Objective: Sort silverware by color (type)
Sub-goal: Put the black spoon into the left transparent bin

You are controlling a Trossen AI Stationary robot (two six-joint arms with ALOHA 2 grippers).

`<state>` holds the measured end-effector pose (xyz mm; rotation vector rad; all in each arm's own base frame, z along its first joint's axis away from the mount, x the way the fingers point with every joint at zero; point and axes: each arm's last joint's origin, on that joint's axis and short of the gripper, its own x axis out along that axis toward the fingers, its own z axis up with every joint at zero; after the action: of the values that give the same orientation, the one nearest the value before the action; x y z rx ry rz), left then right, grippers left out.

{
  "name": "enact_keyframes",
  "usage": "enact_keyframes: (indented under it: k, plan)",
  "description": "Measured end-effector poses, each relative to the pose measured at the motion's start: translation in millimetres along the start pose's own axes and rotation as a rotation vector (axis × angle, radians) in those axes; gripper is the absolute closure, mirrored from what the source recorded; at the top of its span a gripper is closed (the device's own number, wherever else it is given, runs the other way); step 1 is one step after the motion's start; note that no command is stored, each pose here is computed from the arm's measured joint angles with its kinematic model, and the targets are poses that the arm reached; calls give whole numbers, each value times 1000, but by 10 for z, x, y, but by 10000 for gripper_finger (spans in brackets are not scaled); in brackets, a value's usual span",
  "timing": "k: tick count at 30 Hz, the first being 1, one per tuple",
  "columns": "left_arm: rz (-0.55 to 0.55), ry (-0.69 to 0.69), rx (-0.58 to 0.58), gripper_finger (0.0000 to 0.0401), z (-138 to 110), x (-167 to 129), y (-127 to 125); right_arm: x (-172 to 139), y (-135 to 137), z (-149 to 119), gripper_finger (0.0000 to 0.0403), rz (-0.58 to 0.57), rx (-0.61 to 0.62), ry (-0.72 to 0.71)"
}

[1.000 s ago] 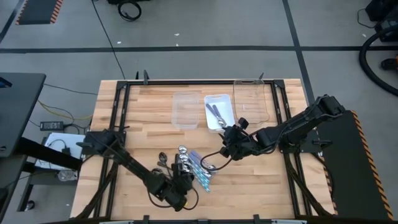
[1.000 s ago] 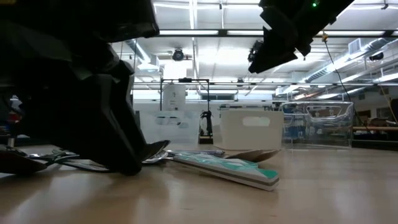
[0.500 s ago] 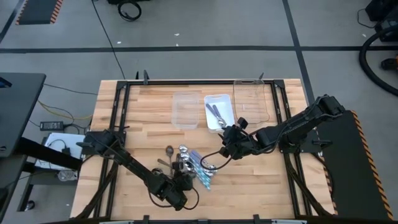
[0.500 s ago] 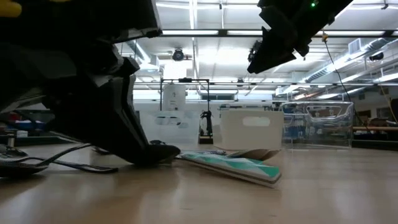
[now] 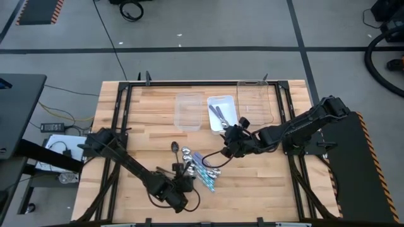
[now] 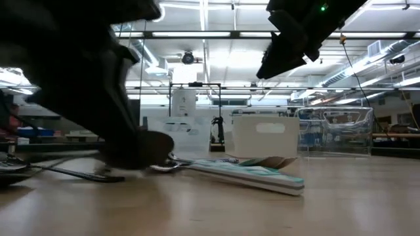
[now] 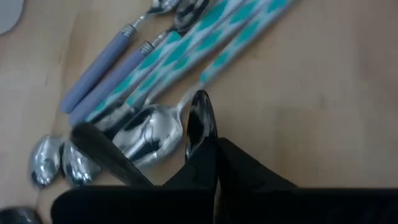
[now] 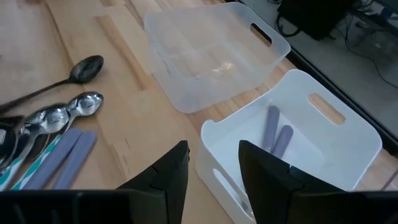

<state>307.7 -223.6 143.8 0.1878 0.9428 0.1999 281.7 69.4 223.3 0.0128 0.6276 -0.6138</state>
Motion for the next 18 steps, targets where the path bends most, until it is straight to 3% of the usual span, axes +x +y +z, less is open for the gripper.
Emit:
enact_keyframes:
  k: [6, 13, 18]
  plan:
    - [10, -23, -12, 386, 76, -153, 99, 3, 21, 36, 252, 31, -23, -21]
    - [90, -14, 9, 386, 108, -59, 253, 2, 32, 54, 252, 44, -24, -33]
    - [175, -22, 85, 386, 176, 34, 402, 2, 37, 52, 252, 60, -24, -26]
